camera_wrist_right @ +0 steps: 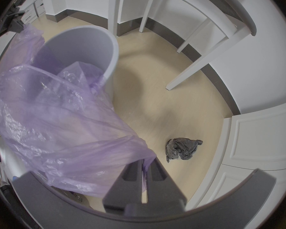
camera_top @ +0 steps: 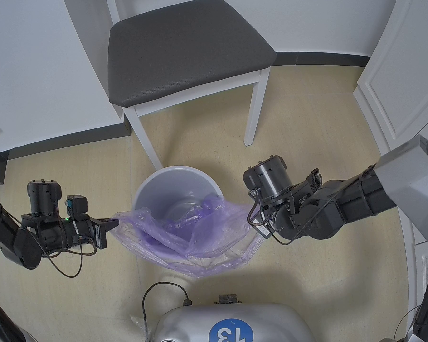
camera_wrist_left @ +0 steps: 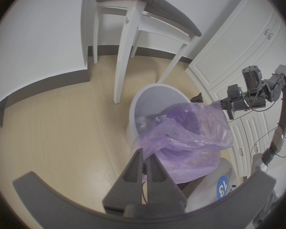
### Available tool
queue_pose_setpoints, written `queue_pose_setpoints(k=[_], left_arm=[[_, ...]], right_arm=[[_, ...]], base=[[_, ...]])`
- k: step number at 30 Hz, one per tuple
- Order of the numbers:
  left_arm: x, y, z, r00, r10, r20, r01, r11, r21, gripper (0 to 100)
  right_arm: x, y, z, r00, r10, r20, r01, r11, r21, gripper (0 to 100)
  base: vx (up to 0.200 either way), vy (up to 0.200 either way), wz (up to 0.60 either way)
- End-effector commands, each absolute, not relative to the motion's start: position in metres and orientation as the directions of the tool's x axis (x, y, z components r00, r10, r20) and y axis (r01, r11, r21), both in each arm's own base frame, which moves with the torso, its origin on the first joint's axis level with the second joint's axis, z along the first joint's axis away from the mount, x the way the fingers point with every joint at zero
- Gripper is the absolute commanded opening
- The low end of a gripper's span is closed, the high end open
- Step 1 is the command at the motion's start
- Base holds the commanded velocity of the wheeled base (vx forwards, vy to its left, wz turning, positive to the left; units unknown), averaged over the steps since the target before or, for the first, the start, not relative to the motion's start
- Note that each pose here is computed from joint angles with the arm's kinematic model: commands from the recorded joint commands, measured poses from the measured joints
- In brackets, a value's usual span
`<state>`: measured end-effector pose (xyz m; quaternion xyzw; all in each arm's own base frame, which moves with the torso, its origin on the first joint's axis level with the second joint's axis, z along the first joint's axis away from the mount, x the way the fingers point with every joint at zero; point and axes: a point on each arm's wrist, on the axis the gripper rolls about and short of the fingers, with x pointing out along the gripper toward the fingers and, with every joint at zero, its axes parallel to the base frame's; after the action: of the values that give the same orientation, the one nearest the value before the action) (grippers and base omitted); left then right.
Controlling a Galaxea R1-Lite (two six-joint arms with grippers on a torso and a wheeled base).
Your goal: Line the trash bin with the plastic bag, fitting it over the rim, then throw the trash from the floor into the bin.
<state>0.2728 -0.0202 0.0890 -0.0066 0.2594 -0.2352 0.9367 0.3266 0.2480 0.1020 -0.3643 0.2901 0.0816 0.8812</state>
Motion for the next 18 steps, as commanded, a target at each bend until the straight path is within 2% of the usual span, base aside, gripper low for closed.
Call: queue_pose_setpoints(k=[1, 6, 8, 14, 18], left_arm=[[0.273, -0.021, 0.090, 0.761, -0.434, -0.482, 0.430, 0.894, -0.127, 0], [0.265, -0.018, 0.096, 0.764, -0.430, -0.481, 0.434, 0.894, -0.109, 0], [0.252, -0.015, 0.099, 0.739, -0.424, -0.524, 0.467, 0.883, -0.055, 0], [0.226, -0.008, 0.111, 0.666, -0.463, -0.585, 0.573, 0.820, 0.004, 0], [0.217, -0.004, 0.117, 0.654, -0.476, -0.588, 0.595, 0.804, 0.012, 0]], right_arm=[[0.328, 0.236, 0.114, 0.825, -0.083, -0.559, -0.330, 0.732, -0.596, 0], [0.316, 0.226, 0.124, 0.819, -0.090, -0.567, -0.343, 0.715, -0.610, 0], [0.301, 0.218, 0.126, 0.799, -0.099, -0.593, -0.386, 0.671, -0.633, 0], [0.278, 0.210, 0.130, 0.776, -0.101, -0.623, -0.443, 0.617, -0.651, 0], [0.268, 0.205, 0.131, 0.753, -0.113, -0.649, -0.477, 0.586, -0.655, 0]], base=[[0.000, 0.000, 0.00], [0.000, 0.000, 0.00], [0.000, 0.000, 0.00], [0.000, 0.000, 0.00], [0.000, 0.000, 0.00]])
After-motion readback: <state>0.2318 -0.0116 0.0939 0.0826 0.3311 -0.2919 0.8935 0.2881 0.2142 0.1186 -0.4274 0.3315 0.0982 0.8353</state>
